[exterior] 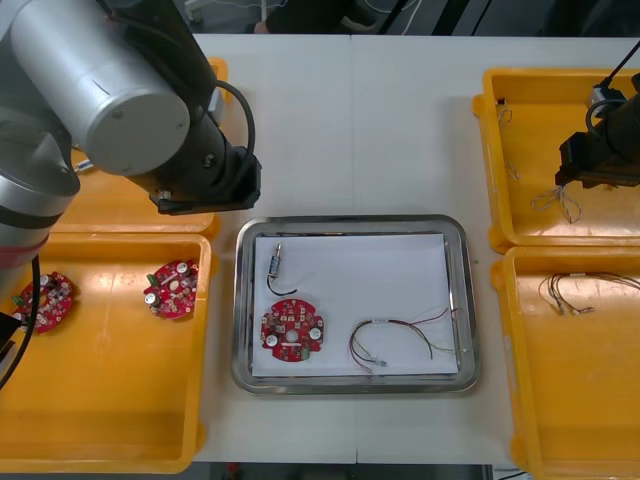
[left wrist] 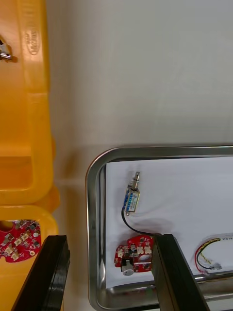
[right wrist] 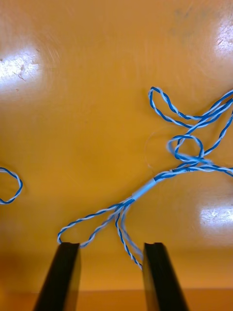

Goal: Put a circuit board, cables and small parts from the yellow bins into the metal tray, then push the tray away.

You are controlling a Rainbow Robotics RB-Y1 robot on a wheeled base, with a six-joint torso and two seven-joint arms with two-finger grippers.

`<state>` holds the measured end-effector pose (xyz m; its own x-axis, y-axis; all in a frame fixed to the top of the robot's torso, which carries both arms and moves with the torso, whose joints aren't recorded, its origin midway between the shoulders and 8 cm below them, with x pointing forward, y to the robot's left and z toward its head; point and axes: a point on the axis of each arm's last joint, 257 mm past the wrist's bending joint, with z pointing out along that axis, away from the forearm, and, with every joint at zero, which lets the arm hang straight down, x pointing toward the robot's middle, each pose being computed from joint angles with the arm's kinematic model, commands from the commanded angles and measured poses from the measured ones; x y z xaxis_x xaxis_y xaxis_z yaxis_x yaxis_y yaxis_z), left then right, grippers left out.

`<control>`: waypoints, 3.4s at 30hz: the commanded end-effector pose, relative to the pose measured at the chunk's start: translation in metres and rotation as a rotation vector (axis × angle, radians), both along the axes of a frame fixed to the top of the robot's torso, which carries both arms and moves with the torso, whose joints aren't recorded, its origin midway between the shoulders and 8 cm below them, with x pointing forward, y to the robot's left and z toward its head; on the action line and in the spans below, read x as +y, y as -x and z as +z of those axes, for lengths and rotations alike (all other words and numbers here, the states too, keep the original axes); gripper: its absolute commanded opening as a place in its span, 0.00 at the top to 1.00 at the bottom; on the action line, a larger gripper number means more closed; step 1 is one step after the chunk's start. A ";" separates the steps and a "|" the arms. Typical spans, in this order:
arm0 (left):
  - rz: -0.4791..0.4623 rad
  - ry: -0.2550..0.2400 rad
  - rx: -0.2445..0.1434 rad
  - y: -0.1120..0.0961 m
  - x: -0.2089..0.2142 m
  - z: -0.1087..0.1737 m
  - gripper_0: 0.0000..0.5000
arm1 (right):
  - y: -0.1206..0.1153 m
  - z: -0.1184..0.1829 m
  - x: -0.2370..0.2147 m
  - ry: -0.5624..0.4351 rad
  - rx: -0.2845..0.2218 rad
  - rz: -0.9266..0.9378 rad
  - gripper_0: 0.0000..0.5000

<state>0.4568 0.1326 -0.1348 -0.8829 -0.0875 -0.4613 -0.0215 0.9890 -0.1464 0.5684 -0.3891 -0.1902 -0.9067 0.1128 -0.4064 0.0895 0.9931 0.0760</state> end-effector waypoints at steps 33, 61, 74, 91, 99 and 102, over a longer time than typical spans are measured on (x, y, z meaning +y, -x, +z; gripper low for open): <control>0.458 0.106 -0.070 -0.079 0.157 0.053 0.00 | -0.026 0.092 -0.025 -0.154 -0.067 -0.466 0.00; 0.711 0.430 0.056 -0.146 0.128 0.051 0.00 | -0.051 0.061 -0.023 -0.274 -0.082 -0.730 0.00; 0.714 0.499 0.137 -0.157 0.105 0.016 0.00 | -0.045 0.015 -0.020 -0.287 -0.055 -0.764 0.00; 0.709 0.443 0.206 -0.143 0.090 -0.024 0.00 | -0.039 -0.021 -0.022 -0.287 -0.045 -0.783 0.00; 0.716 0.437 0.195 -0.145 0.093 -0.033 0.00 | -0.044 -0.033 -0.018 -0.306 -0.066 -0.782 0.00; 0.724 0.434 0.200 -0.145 0.094 -0.036 0.00 | -0.042 -0.038 -0.020 -0.309 -0.066 -0.786 0.00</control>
